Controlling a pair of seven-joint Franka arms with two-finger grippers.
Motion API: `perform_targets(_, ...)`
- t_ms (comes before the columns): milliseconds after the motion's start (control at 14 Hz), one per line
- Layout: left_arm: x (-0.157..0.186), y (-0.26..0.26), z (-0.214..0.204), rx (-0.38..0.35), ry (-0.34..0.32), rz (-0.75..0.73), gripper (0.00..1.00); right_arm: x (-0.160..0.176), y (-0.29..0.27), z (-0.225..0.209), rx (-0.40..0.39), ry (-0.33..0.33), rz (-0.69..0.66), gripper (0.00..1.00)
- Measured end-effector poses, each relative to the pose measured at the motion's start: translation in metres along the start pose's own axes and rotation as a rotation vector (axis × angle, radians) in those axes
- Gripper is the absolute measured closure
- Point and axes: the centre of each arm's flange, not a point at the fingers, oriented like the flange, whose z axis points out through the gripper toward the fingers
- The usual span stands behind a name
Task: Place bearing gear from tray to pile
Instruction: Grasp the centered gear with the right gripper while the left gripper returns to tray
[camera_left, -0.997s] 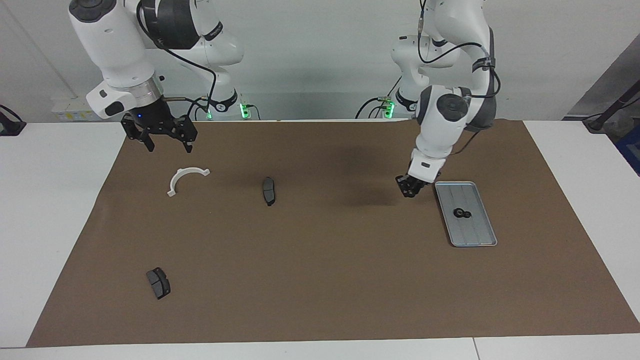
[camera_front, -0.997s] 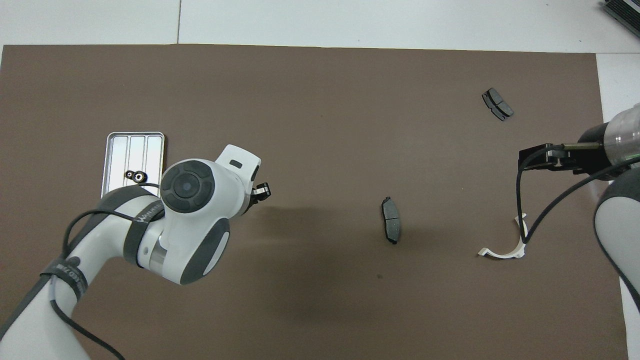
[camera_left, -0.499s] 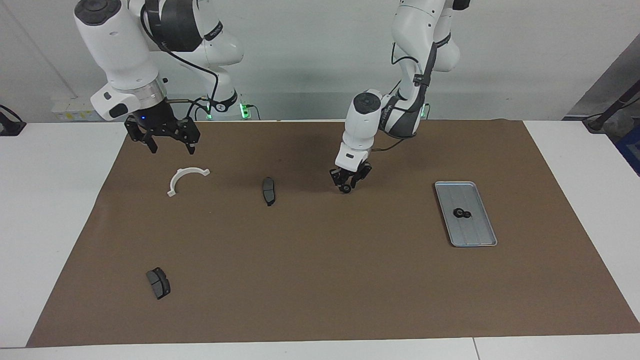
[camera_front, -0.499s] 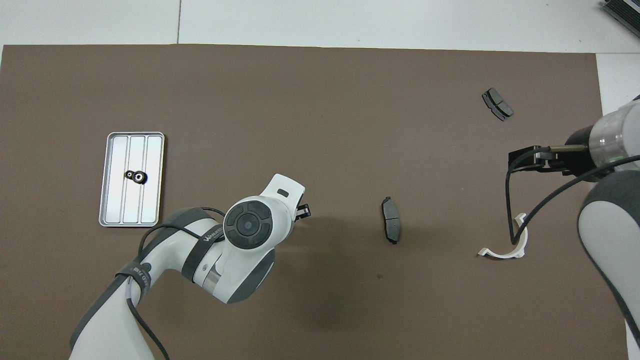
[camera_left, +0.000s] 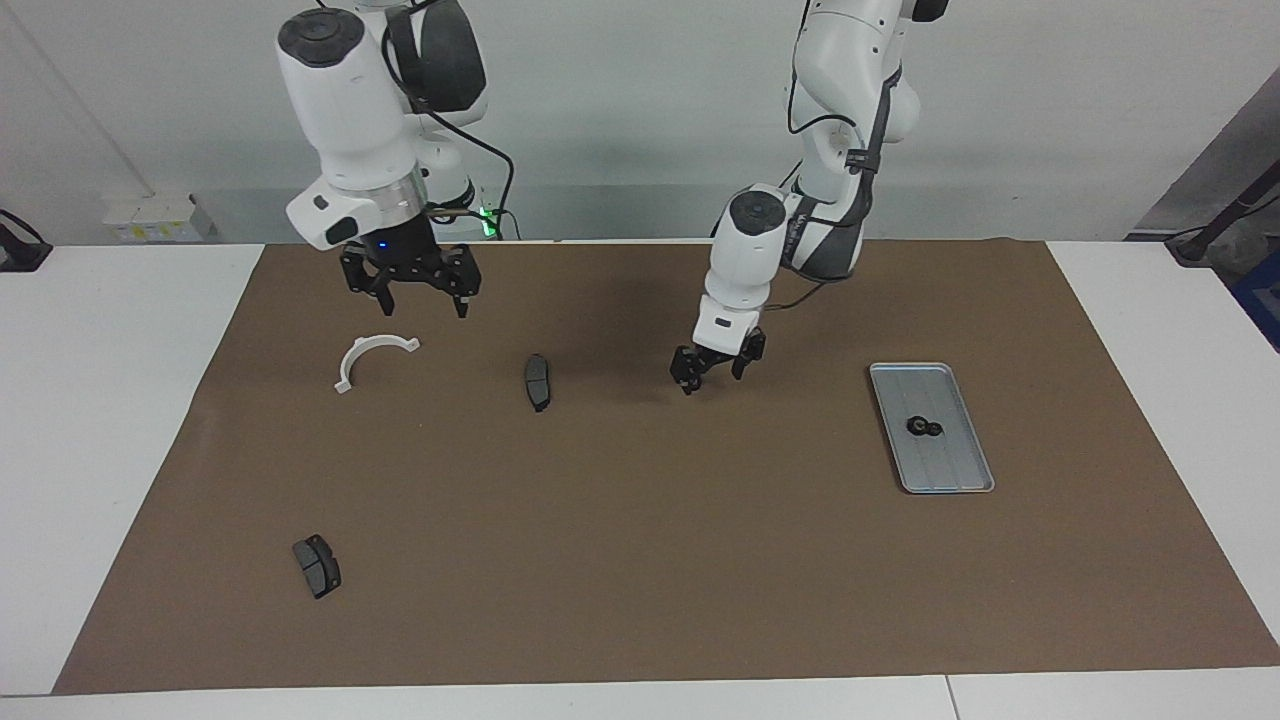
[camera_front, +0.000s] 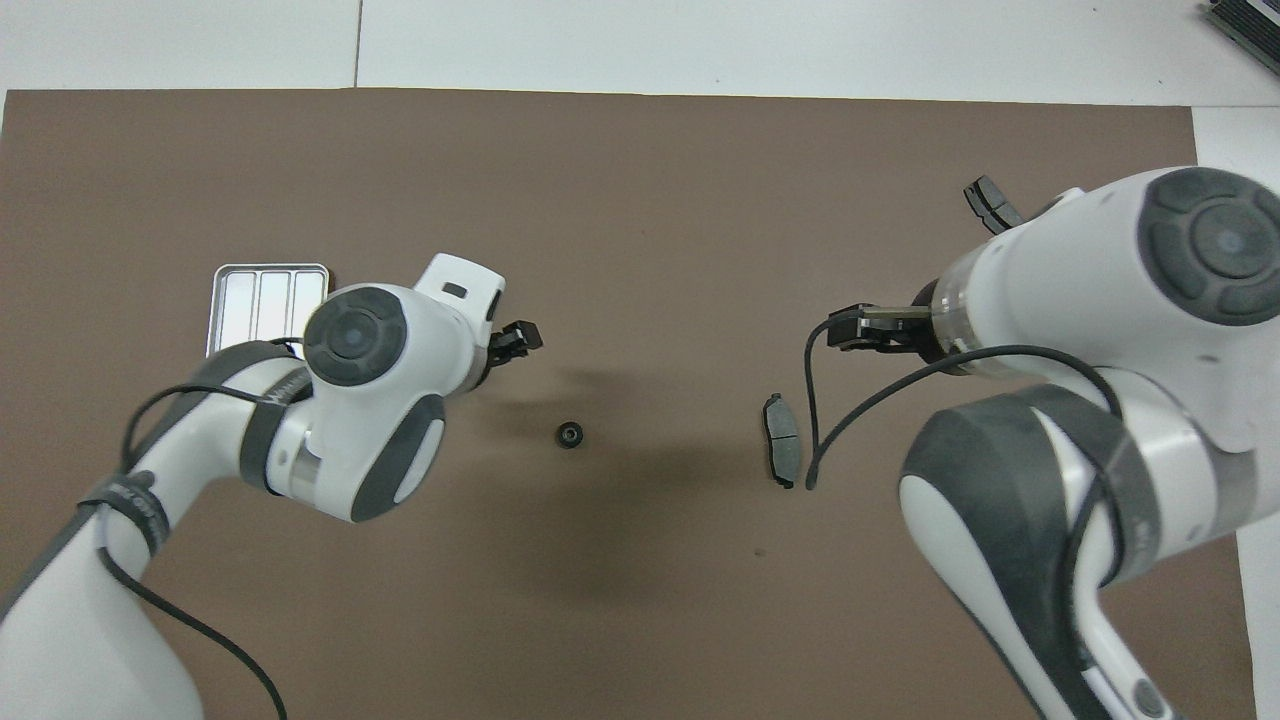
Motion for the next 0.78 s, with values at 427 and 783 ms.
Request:
perform_targets(427, 0.098, -0.145, -0.009, 0.032, 0.014, 0.146, 0.0, -0.032, -0.131, 0.089, 0.01, -0.002, 0.086, 0.0)
perform_targets(783, 0.113, -0.221, 0.006, 0.053, -0.023, 0.251, 0.04, -0.055, -0.188, 0.138, 0.037, 0.017, 0.188, 0.0)
